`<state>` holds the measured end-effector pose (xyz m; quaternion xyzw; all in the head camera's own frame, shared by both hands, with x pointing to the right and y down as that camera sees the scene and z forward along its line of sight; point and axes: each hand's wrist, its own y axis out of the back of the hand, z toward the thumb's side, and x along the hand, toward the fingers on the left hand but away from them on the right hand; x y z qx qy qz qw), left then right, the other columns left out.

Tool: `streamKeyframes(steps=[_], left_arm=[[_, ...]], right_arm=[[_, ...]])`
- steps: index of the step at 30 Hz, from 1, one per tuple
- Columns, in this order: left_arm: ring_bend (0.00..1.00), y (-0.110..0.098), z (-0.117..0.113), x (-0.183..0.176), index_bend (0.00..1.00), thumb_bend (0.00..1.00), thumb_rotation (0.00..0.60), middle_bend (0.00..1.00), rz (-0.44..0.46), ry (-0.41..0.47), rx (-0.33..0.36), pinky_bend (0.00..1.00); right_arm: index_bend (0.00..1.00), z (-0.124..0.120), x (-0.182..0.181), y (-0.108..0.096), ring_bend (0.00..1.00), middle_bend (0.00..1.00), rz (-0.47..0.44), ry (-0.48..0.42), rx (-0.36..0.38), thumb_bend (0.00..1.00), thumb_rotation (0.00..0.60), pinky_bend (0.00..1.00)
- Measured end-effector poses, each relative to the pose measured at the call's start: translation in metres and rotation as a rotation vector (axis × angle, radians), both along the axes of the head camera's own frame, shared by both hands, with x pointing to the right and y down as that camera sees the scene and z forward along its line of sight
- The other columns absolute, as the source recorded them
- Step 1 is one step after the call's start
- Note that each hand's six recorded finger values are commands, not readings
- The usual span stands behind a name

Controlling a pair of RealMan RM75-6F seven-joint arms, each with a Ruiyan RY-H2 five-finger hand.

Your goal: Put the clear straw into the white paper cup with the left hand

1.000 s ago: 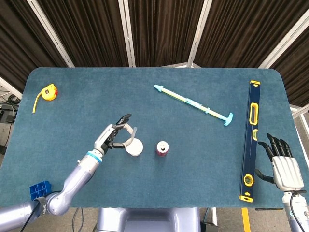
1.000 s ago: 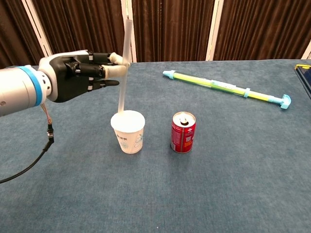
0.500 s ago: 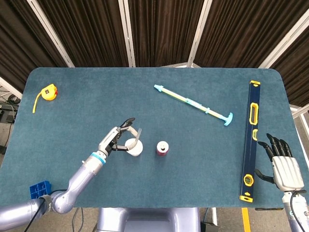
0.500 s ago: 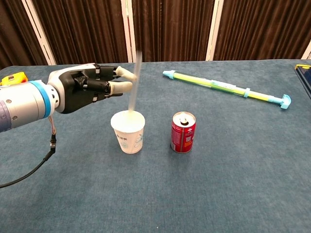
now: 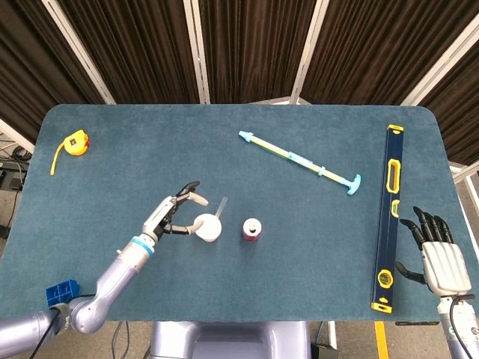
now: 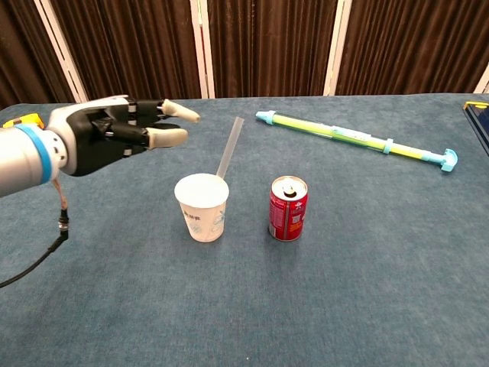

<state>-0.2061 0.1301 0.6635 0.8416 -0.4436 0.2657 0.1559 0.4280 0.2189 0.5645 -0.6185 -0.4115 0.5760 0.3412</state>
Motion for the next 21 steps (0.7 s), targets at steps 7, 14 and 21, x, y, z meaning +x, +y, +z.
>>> streamKeyframes(steps=[7, 14, 21], left_arm=[[0.00, 0.002, -0.006, -0.025, 0.24, 0.33, 0.600, 0.00, 0.073, -0.156, 0.113, 0.00], [0.00, 0.007, -0.017, -0.063, 0.09, 0.26, 0.600, 0.00, 0.240, -0.447, 0.280, 0.00], [0.00, 0.025, -0.044, -0.120, 0.05, 0.26, 0.600, 0.00, 0.412, -0.826, 0.440, 0.00]], right_arm=[[0.16, 0.000, 0.000, 0.000, 0.00, 0.00, 0.000, 0.001, 0.000, 0.18, 0.600, 0.00], [0.16, 0.000, 0.000, 0.000, 0.00, 0.00, 0.002, 0.004, 0.000, 0.18, 0.600, 0.00], [0.16, 0.000, 0.000, 0.000, 0.00, 0.00, 0.002, 0.008, 0.004, 0.18, 0.600, 0.00]])
